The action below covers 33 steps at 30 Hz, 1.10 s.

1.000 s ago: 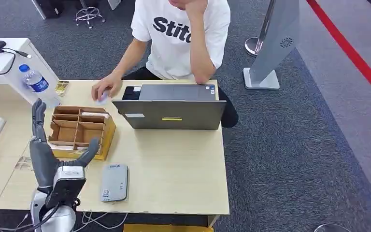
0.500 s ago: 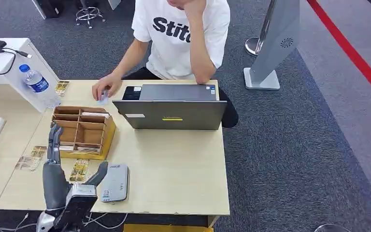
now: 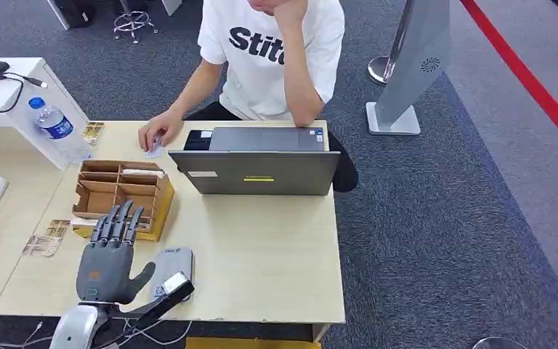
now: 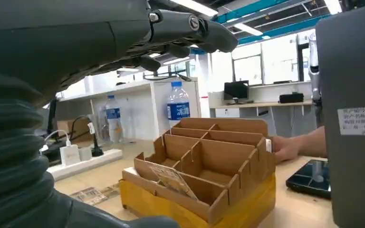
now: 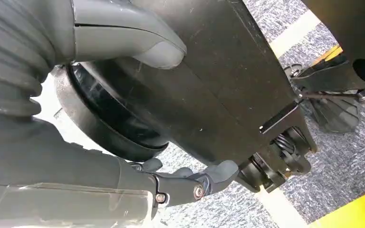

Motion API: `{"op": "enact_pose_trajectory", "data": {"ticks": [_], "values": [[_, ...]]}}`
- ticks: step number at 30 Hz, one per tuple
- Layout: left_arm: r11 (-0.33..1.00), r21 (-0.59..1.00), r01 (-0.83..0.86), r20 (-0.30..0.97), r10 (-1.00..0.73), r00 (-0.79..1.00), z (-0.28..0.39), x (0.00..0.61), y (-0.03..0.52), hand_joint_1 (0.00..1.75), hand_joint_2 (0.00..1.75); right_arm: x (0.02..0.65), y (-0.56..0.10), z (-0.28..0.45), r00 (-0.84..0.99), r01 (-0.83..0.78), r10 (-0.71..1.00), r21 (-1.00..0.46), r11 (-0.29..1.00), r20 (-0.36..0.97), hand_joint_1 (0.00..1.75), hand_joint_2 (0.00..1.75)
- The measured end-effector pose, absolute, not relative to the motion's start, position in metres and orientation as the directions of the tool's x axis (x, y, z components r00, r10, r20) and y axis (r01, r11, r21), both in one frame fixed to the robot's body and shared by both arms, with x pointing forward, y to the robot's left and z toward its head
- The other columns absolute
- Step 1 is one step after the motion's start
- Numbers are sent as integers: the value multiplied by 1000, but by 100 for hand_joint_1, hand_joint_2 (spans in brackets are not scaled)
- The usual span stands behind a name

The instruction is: Pass the card to the sensor for recognition and then transmit it.

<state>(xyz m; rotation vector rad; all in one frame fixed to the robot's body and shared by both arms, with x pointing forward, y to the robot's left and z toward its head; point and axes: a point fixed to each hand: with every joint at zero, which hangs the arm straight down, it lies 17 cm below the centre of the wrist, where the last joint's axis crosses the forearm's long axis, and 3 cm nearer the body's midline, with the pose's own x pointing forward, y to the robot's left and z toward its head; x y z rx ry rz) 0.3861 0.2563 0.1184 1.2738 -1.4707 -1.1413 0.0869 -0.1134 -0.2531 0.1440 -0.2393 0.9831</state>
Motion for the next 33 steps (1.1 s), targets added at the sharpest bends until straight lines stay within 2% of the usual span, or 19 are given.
{"op": "enact_pose_trajectory", "data": {"ticks": [21, 33], "values": [[10, 985, -175, -9, -994, -110, 102, 390, 267, 0, 175, 87, -113, -253, 536, -833, 801, 15, 552, 266, 0, 175], [-52, 990, -129, -67, -991, -117, 80, 431, 277, 0, 175, 87, -108, -252, 533, -834, 793, 23, 552, 295, 0, 175]]}}
